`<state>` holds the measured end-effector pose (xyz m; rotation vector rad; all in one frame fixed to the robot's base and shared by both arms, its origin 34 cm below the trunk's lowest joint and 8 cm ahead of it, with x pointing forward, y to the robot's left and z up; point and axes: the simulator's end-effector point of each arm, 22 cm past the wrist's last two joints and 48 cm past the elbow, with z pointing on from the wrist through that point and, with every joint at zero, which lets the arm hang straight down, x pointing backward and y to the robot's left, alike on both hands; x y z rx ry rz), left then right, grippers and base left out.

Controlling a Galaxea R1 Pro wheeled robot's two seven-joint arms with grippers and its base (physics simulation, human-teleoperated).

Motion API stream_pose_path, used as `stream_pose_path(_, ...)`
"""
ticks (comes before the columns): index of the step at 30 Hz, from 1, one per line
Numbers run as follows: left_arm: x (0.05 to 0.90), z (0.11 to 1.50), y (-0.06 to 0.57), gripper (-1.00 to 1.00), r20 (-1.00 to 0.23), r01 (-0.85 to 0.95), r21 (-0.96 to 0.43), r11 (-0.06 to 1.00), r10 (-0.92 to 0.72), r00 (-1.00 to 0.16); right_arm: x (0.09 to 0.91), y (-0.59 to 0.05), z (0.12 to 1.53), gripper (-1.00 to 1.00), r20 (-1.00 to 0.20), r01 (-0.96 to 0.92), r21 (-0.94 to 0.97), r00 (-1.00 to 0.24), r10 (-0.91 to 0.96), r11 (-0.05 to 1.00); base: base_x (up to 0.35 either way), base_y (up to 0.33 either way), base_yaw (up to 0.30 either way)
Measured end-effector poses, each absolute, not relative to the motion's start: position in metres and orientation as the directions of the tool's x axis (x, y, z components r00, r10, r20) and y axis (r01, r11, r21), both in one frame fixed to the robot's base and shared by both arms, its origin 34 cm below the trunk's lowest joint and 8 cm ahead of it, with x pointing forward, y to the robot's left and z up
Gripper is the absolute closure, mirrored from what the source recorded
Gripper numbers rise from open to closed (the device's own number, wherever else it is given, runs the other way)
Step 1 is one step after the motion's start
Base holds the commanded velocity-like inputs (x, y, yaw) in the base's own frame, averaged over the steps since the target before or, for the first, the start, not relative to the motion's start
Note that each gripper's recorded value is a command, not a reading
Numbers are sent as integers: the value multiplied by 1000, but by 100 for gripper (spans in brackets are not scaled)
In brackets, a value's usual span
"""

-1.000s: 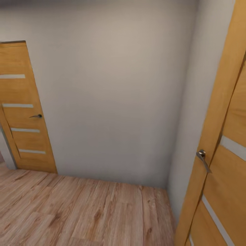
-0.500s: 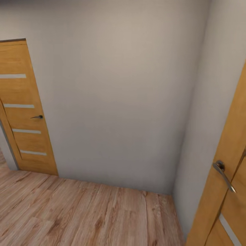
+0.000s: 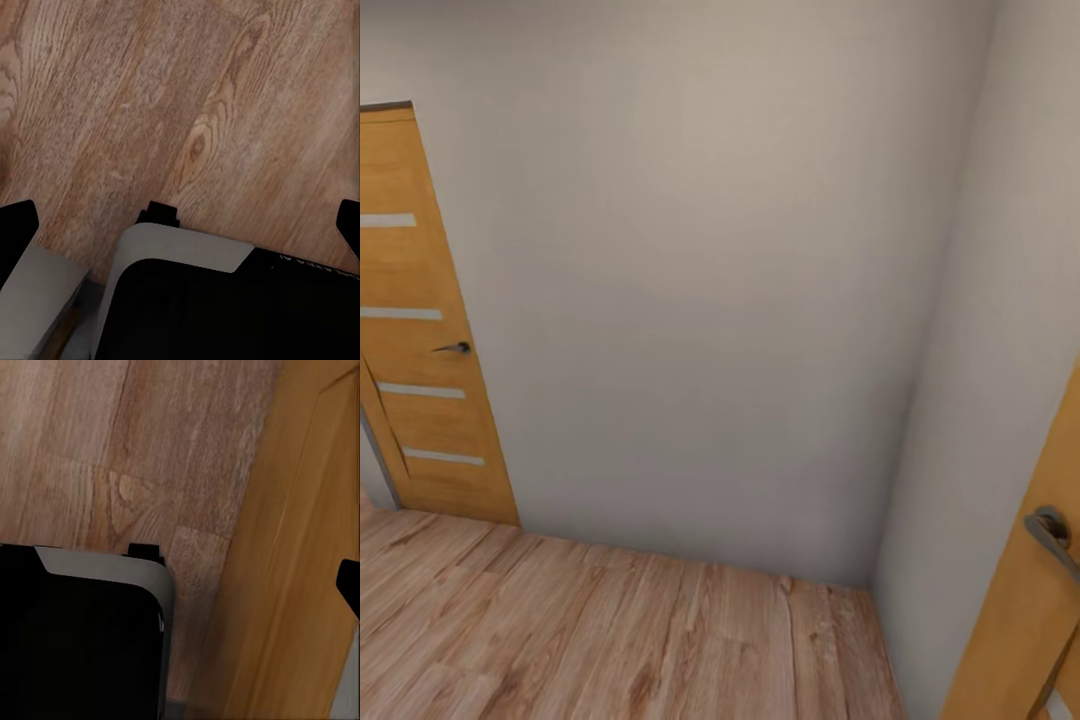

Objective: Move the two storage containers from the living room to the garage. In the garage, place one container on the floor and stack the other container on top of it (either order is fine).

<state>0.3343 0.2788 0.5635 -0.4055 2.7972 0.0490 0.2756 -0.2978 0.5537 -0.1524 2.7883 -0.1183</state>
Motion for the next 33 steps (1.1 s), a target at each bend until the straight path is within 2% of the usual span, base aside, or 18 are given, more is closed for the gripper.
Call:
stream_pose_path(7, 334, 564, 279, -100, -311, -282, -11, 959, -272, -911, 275, -298, 554, -100, -333, -90, -100, -935, -119, 991, 288, -98, 100)
stream_pose_path(33, 335, 564, 279, -100, -313, -284, -11, 959, -273, -910, 275, -297, 553, -100, -332, -91, -99, -936, -119, 991, 291, -75, 265)
